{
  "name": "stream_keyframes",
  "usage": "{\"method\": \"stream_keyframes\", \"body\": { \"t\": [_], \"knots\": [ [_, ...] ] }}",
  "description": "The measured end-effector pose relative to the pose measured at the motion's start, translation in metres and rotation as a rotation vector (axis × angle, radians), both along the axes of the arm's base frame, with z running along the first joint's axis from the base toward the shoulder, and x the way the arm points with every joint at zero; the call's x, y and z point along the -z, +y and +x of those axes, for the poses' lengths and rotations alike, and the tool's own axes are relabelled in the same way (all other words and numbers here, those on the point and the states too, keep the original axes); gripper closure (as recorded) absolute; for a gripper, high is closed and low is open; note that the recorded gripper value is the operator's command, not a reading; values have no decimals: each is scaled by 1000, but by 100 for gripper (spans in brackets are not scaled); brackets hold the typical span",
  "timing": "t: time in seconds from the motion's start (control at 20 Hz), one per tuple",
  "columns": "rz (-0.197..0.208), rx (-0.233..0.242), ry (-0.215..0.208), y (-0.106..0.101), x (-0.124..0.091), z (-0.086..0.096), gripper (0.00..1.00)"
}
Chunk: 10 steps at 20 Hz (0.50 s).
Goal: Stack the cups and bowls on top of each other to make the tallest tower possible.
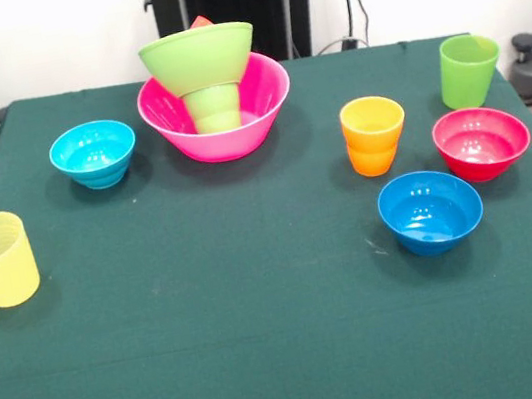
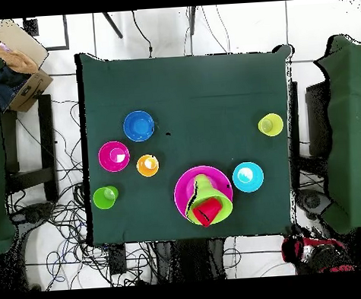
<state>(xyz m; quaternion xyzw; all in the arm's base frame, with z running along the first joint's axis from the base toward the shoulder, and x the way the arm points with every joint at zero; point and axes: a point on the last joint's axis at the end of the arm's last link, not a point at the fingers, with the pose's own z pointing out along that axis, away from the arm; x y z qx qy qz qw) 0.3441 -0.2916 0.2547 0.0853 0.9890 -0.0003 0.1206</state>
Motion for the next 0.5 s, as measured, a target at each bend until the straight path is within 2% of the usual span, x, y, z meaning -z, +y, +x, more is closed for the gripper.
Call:
{"method": "stream_keyframes", "body": {
  "t": [0.15, 0.2, 0.5],
  "knots": [
    [38, 8, 8, 6, 11, -3, 0],
    [68, 2, 15, 12, 18, -4, 0],
    [109, -31, 29, 22, 29, -6, 0]
  ]
}}
